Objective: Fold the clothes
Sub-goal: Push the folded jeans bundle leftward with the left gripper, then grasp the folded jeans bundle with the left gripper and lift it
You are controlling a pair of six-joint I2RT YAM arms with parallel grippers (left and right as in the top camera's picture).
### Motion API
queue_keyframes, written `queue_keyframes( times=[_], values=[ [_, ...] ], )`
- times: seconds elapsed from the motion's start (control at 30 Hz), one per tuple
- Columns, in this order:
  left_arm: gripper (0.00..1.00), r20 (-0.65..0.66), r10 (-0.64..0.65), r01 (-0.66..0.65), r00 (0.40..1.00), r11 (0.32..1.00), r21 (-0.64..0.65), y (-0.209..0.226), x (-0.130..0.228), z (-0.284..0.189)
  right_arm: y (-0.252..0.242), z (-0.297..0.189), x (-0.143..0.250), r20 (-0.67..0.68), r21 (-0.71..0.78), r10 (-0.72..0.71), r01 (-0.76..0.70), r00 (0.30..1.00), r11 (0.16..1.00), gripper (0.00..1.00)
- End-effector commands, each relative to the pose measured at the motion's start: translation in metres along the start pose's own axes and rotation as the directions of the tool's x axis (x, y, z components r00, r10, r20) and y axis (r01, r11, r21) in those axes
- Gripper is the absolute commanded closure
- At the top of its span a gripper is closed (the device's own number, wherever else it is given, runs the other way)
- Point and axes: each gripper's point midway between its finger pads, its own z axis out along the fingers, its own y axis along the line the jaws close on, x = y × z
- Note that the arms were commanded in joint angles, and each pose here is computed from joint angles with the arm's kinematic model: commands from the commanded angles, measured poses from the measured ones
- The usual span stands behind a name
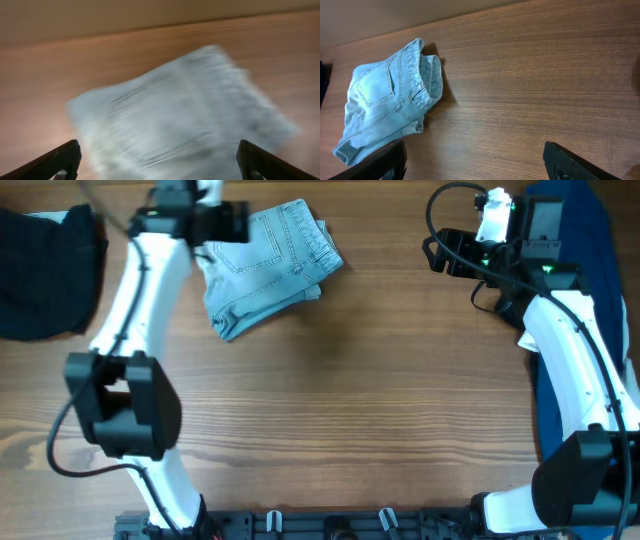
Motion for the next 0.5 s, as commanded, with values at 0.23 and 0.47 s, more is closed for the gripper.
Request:
queue_keyframes(
  times=[0.23,0.47],
  values=[
    [0.0,-0.196,0.476,-0.478,0.857,0.877,0.039,-0.07,0.064,0.055,-0.004,0.0,-0.002,0.004,0.028,-0.021,0.021,1.0,0.999,0.11],
    [0.0,-0.25,0.635,-0.614,0.731,0.772,0.164,-0.087,0.093,0.052,-0.004,0.0,-0.004,0.009,0.03,-0.023,0.022,1.0,0.999,0.11]
  ],
)
